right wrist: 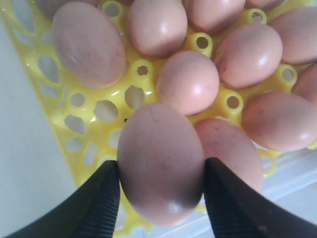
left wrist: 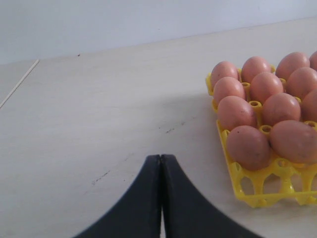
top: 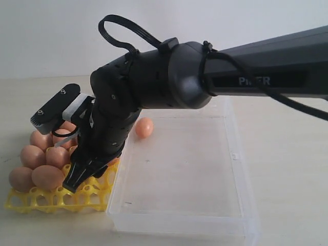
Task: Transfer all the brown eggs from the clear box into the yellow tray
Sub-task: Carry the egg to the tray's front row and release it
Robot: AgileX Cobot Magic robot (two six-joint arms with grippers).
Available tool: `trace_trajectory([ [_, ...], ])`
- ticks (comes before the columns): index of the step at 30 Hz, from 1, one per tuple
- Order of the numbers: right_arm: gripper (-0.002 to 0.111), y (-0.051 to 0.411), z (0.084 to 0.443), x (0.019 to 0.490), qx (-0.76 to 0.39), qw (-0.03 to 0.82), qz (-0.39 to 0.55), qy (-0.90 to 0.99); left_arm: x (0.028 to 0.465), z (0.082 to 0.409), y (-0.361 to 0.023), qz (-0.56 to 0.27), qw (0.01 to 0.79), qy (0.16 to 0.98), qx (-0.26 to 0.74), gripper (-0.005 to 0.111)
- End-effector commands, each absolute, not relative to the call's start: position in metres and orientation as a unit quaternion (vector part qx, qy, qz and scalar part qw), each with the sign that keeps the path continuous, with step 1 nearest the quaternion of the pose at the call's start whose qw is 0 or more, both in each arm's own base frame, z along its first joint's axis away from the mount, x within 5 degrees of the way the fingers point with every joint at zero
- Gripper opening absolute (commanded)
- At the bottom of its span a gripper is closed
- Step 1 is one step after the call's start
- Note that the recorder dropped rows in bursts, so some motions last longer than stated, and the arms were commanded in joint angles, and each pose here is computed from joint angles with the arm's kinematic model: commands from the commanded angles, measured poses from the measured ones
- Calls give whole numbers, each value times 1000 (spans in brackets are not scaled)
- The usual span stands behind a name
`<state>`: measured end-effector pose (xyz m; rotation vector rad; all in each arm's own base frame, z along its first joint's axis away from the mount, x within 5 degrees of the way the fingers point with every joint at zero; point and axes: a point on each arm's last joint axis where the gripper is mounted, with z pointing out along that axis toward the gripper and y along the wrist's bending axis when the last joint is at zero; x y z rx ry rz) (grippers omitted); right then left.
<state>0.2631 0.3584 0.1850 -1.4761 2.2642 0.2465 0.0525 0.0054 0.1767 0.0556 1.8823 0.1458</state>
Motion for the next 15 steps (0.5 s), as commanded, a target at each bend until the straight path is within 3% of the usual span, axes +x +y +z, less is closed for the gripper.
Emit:
trace_trajectory([
  [1, 0, 360, 180, 266, -532, 213, 88, 815, 52, 179, 5, 59, 594, 802, 24, 0],
  [15, 0, 368, 175, 256, -539, 193, 129, 810, 52, 179, 5, 59, 594, 802, 24, 0],
])
